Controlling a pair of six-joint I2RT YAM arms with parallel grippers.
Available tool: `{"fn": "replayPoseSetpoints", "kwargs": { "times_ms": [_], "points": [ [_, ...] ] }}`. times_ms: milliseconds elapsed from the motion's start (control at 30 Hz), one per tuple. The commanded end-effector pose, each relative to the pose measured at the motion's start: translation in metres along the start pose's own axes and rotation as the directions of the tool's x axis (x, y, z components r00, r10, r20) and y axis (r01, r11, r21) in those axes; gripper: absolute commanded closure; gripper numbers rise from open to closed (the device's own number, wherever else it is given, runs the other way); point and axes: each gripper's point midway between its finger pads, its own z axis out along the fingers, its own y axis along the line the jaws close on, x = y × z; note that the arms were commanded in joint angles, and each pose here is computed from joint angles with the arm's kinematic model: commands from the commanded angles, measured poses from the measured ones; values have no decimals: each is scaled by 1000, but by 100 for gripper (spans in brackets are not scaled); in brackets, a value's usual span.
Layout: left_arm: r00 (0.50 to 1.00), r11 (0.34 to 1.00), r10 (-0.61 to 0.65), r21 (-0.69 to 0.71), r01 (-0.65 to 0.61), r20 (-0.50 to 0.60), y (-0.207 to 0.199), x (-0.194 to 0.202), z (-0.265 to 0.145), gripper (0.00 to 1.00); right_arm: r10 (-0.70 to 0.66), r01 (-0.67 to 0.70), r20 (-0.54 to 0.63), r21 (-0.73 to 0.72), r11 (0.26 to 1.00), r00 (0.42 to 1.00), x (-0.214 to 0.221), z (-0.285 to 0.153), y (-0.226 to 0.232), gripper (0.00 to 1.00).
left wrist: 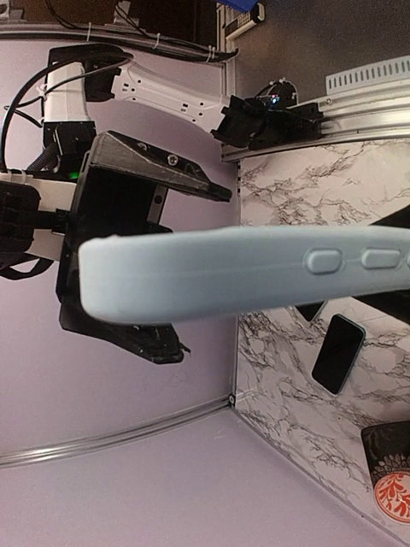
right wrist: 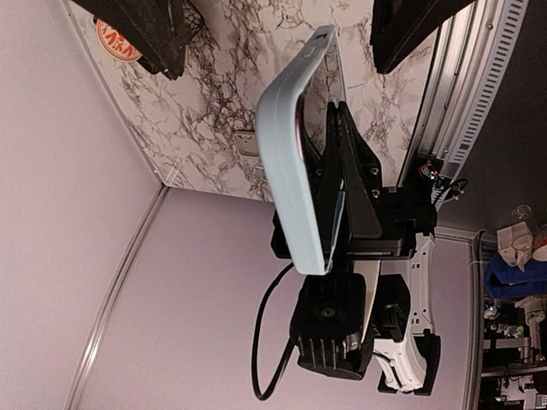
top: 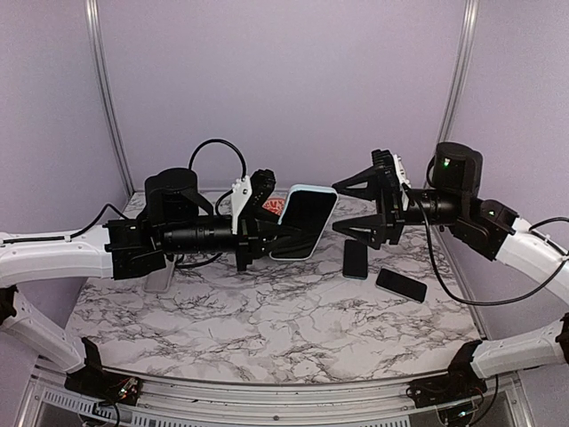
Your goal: Put the phone into the phone case
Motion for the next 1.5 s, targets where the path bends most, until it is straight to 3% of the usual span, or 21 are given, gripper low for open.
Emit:
{"fn": "replayPoseSetpoints", "kwargs": {
  "times_ms": [0, 133, 200, 233, 267, 500, 533, 567, 633, 767, 867, 900, 1033, 1067, 1133, 1167, 1200, 1300, 1467],
  "points": [
    [990, 999, -7, 53, 0, 139, -8, -37, -8, 100, 31, -26, 77, -64, 998, 997, -19, -4, 12, 33],
    [989, 998, -19, 59, 10, 145, -8, -38, -7, 100, 43, -29, 126, -112, 993, 991, -27, -2, 16, 53],
    [989, 998, -26, 64, 16, 147, -8, -40, -6, 100, 37, -20, 147, -115, 993, 989, -32, 1, 13, 76],
    [988, 998, -27, 65, 18, 149, -8, -41, -5, 100, 36, -20, 147, -112, 993, 988, -33, 2, 12, 95],
    [988, 998, -29, 65, 19, 153, -7, -43, -5, 100, 41, -25, 144, -108, 994, 989, -33, 3, 10, 100],
    [984, 998, -37, 59, 27, 173, -4, -52, -2, 100, 58, -45, 121, -109, 993, 991, -29, 5, 8, 98],
    [984, 998, -37, 60, 27, 172, -4, -51, -1, 100, 68, -55, 120, -106, 993, 991, -29, 5, 7, 67],
    [986, 998, -36, 60, 26, 164, -4, -47, 0, 100, 69, -56, 124, -106, 993, 990, -29, 4, 8, 50],
    [988, 998, -28, 52, 20, 152, -3, -41, 2, 100, 63, -48, 153, -100, 994, 986, -35, 1, 9, 46],
    [989, 999, -25, 47, 18, 148, -2, -39, 2, 100, 71, -52, 167, -112, 992, 983, -38, 4, 7, 59],
    [988, 999, -15, 38, 9, 155, -1, -41, 2, 100, 90, -75, 128, -118, 990, 988, -29, 9, 6, 94],
    [987, 999, -15, 39, 9, 159, -1, -42, 1, 100, 94, -80, 113, -117, 990, 989, -25, 10, 5, 100],
    [983, 999, -26, 39, 19, 184, -1, -47, -1, 100, 112, -103, 73, -106, 989, 991, -15, 12, 4, 100],
    [982, 999, -33, 35, 27, 188, 0, -48, -1, 100, 120, -113, 74, -99, 989, 990, -15, 12, 2, 94],
    [978, 998, -57, 26, 53, 202, 2, -52, -2, 100, 136, -129, 84, -81, 988, 987, -13, 14, -2, 35],
    [974, 998, -69, 23, 65, 217, 3, -57, -4, 100, 144, -138, 89, -78, 987, 986, -11, 15, -3, 17],
    [968, 995, -99, 26, 95, 232, 4, -62, -5, 100, 153, -146, 96, -76, 986, 984, -10, 16, -4, 12],
    [948, 983, -181, 37, 177, 261, 8, -74, -8, 100, 203, -187, 121, -126, 974, 972, -9, 20, 2, 17],
    [934, 965, -258, 117, 235, 249, 0, -73, -5, 100, 231, -197, 188, -185, 963, 954, -23, 17, 8, 49]
  ]
}}
